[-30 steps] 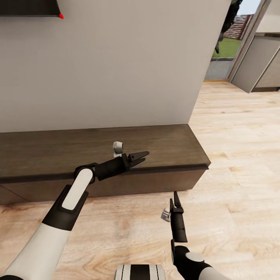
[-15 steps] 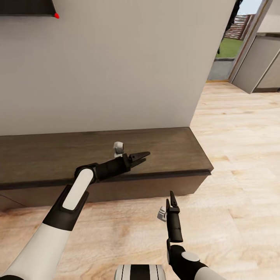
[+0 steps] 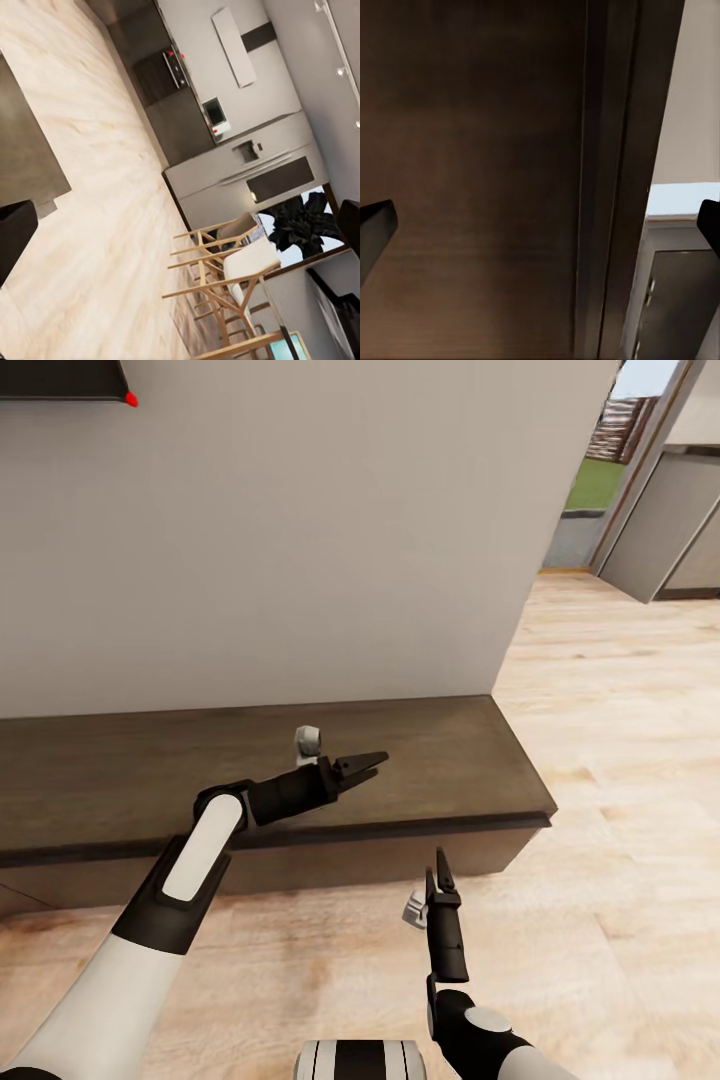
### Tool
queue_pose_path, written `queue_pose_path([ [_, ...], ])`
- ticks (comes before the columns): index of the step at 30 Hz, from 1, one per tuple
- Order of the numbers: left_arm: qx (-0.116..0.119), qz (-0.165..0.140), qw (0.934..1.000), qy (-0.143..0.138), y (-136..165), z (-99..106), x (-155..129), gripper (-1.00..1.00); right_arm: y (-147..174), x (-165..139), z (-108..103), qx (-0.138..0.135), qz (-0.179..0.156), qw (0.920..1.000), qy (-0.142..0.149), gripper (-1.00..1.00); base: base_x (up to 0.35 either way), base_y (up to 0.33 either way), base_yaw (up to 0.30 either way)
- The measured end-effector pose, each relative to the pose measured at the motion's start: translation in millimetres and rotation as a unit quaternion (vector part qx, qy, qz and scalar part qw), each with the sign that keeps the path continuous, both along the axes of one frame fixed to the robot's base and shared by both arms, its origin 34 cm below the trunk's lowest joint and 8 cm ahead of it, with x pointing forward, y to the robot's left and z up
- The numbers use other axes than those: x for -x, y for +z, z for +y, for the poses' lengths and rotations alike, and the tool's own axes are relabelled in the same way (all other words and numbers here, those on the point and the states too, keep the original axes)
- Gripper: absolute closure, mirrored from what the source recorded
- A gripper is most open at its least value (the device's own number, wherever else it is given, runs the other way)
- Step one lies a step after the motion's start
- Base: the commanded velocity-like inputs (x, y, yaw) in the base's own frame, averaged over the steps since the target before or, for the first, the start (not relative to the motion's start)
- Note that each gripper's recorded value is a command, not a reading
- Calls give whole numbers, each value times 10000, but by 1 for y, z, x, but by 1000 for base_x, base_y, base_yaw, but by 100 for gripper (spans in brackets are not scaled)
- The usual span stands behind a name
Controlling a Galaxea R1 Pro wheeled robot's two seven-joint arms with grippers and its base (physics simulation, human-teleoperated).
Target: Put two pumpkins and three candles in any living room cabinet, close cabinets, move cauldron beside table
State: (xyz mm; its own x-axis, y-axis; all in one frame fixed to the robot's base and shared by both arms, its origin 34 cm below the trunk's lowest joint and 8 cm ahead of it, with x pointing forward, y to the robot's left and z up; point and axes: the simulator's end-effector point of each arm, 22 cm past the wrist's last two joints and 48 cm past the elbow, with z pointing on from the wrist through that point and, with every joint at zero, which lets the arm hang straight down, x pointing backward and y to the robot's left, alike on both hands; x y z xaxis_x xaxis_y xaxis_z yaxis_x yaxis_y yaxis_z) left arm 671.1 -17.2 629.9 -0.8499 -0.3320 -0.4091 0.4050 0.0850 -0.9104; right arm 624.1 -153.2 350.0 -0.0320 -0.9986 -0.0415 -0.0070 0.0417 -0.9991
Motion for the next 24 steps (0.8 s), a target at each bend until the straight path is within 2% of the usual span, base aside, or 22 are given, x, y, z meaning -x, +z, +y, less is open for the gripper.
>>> queue_pose_path([
  [11,-10,-1,10000,-26,-1,-2,1,-100,2,1,0,10,-44,10000,5,-100,43,0,0],
  [17,-8,-1,10000,-28,-1,-2,2,-100,0,1,-1,23,-20,10000,7,-100,194,0,0],
  [24,-11,-2,10000,-28,-1,-2,2,-100,-1,2,-2,71,-12,10000,66,-100,24,0,0],
])
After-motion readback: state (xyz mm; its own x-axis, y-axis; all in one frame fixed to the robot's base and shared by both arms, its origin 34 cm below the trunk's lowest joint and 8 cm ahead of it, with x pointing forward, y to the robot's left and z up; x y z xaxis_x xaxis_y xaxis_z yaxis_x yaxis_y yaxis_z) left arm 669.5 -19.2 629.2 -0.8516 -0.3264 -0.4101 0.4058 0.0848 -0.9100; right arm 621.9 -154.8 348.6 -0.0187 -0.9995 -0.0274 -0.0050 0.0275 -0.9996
